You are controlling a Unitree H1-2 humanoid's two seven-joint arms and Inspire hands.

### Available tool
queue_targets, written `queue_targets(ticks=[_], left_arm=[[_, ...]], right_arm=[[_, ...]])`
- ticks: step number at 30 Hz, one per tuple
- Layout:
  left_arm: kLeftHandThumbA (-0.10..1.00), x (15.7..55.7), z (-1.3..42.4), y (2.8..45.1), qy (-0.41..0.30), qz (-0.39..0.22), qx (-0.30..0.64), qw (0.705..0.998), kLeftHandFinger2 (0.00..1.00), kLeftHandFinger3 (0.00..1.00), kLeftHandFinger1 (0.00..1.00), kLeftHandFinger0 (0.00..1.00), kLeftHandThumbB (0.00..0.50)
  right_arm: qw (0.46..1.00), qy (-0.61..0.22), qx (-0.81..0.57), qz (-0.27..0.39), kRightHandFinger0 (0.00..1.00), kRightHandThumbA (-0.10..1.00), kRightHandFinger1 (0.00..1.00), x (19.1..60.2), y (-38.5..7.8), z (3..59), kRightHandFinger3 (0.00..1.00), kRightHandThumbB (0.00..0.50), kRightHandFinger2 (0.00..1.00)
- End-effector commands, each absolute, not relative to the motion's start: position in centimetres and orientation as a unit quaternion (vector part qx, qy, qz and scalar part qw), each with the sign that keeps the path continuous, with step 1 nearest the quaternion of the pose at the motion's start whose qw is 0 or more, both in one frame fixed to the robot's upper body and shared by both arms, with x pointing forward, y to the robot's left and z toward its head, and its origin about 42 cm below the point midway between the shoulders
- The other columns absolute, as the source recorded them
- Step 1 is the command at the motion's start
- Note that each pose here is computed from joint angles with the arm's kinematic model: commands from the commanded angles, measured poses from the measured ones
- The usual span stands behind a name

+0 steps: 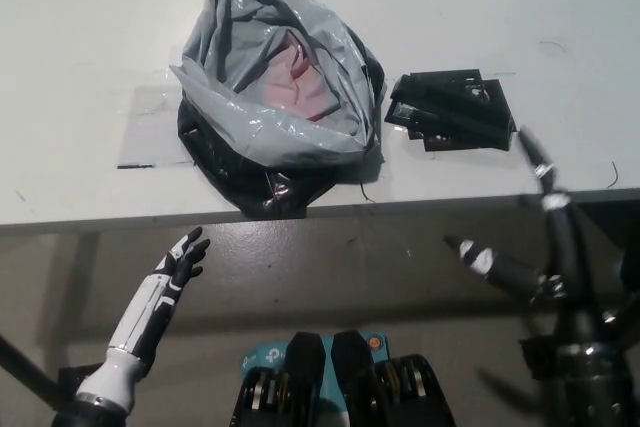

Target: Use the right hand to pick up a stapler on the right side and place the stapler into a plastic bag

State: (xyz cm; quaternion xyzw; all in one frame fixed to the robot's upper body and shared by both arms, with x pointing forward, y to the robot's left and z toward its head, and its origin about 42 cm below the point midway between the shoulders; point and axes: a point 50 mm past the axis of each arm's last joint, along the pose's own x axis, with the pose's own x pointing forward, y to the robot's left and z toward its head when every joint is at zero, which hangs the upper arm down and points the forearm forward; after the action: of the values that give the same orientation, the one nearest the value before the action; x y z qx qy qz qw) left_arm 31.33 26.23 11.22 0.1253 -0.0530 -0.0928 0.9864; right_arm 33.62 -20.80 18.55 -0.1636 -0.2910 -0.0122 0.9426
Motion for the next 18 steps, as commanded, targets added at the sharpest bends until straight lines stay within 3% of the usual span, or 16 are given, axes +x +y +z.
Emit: queue_targets(ticks=[1, 3, 9, 13, 16, 18], left_arm=[[1.0, 31.6, 12.7, 26.1, -0.092, -0.101, 0.126, 0.983, 1.0, 1.0, 1.0, 1.0, 0.286], [1.0, 31.6, 12.7, 26.0, -0.093, -0.101, 0.125, 0.983, 1.0, 1.0, 1.0, 1.0, 0.286], [1.0, 31.8, 13.0, 26.1, -0.098, -0.102, 0.122, 0.982, 1.0, 1.0, 1.0, 1.0, 0.272], [1.0, 31.9, 13.0, 26.1, -0.101, -0.102, 0.12, 0.982, 1.0, 1.0, 1.0, 1.0, 0.266], [1.0, 31.9, 13.1, 26.1, -0.105, -0.099, 0.124, 0.982, 1.0, 1.0, 1.0, 1.0, 0.261], [1.0, 31.9, 13.1, 26.1, -0.103, -0.099, 0.119, 0.982, 1.0, 1.0, 1.0, 1.0, 0.268]], right_arm=[[0.891, -0.41, -0.196, -0.014, 1.0, 0.99, 1.0, 34.7, -23.4, 33.3, 1.0, 0.316, 1.0], [0.89, -0.405, -0.211, -0.005, 1.0, 0.97, 1.0, 35.5, -23.7, 35.3, 1.0, 0.327, 1.0], [0.903, -0.314, -0.288, 0.061, 1.0, 0.88, 1.0, 44.0, -23.2, 42.6, 1.0, 0.356, 1.0], [0.913, -0.234, -0.32, 0.099, 1.0, 0.8, 1.0, 48.4, -21.9, 43.4, 1.0, 0.36, 1.0], [0.908, -0.183, -0.356, 0.126, 1.0, 0.78, 1.0, 51.6, -20.6, 43.1, 1.0, 0.305, 1.0], [0.902, -0.155, -0.381, 0.134, 1.0, 0.76, 1.0, 53.4, -19.8, 42.6, 1.0, 0.349, 1.0]])
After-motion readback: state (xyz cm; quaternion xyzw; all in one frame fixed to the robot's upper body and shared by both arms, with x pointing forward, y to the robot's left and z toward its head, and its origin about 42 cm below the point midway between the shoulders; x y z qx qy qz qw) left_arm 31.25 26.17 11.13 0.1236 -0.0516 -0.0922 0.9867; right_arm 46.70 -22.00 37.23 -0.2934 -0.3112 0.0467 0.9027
